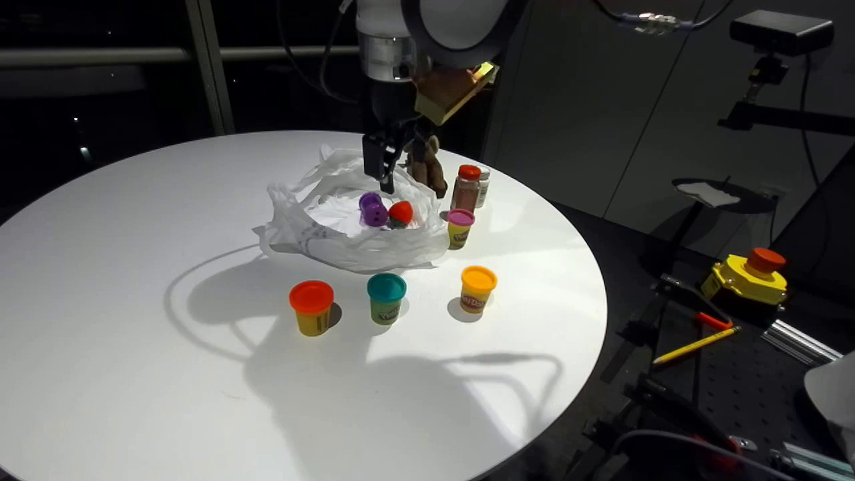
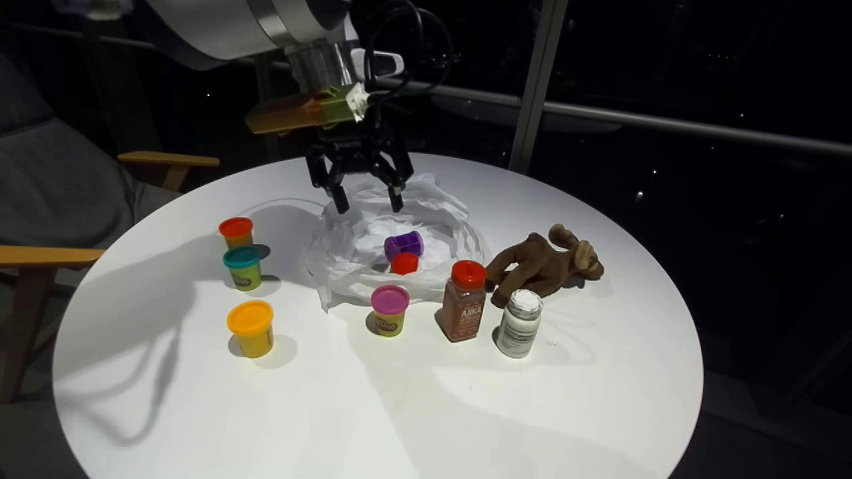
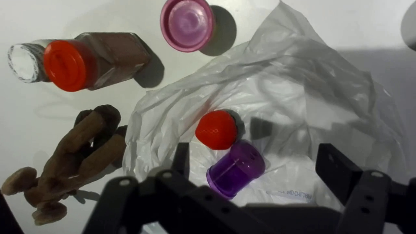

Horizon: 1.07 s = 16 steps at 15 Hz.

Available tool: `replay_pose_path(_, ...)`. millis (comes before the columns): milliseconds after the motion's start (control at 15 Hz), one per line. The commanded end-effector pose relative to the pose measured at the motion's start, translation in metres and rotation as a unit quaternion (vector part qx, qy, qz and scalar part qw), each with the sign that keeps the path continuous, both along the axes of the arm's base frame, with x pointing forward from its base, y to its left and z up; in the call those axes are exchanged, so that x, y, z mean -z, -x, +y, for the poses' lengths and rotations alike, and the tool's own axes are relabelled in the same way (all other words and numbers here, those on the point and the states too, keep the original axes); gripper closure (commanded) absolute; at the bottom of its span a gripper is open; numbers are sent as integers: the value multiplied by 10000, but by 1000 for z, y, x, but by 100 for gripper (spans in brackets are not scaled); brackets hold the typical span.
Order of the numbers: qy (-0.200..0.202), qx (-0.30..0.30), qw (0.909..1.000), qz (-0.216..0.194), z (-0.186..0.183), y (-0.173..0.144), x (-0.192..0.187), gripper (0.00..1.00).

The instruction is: Remove the objects from the plastic and put them on the table

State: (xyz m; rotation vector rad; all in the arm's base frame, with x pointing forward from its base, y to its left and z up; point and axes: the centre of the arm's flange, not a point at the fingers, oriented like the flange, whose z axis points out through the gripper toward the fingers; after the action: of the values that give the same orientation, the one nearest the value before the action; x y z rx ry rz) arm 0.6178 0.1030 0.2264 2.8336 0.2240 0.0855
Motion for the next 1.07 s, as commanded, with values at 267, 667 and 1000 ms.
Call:
replay_pose_path(267,124,-1005,9907,911,-35,-66,43,0)
replay_pose_path(667,-142,-1446,9831,1111,-44,-82,73,0)
replay_pose_path(1000,-212,-1549,9792,1293,-47,-85,86,0)
